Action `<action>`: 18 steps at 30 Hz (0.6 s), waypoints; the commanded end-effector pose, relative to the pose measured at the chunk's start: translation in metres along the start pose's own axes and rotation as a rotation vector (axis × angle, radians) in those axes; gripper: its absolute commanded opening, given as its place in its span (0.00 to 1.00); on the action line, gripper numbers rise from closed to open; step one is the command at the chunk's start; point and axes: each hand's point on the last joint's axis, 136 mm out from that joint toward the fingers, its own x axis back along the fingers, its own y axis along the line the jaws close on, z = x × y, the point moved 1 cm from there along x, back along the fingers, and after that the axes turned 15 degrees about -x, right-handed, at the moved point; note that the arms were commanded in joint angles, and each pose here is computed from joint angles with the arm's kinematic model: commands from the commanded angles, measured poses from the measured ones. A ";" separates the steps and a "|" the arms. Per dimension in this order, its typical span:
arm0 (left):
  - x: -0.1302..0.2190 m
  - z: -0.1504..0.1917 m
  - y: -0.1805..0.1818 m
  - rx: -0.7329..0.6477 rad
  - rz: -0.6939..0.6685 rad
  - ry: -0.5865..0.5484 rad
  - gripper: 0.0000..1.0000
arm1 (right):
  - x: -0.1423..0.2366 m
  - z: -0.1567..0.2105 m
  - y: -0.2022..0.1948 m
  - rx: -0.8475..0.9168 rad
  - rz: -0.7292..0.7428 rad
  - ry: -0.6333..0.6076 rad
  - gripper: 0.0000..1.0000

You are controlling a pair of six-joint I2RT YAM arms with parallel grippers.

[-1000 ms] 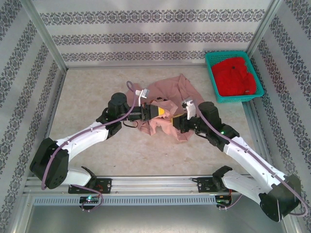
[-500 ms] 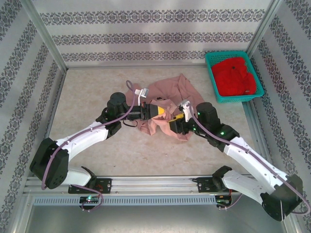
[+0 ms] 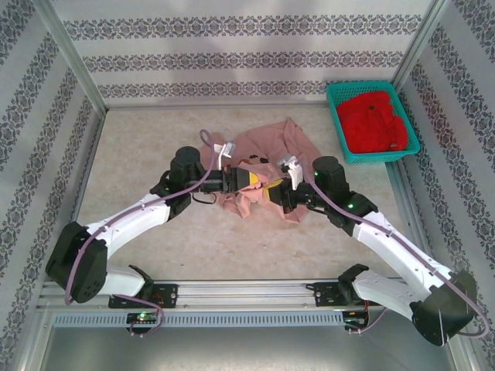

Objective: Fold the inside-out t-shirt

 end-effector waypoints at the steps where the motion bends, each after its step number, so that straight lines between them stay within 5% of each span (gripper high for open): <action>1: 0.015 -0.016 -0.004 -0.091 -0.061 -0.044 0.22 | 0.008 -0.001 0.021 0.022 -0.119 -0.031 0.00; 6: 0.026 -0.008 0.009 -0.141 -0.191 -0.002 0.41 | 0.006 -0.001 0.028 0.018 -0.153 -0.034 0.00; 18: 0.096 0.003 0.026 -0.298 -0.650 0.037 0.65 | -0.011 0.001 0.023 0.004 -0.138 -0.012 0.00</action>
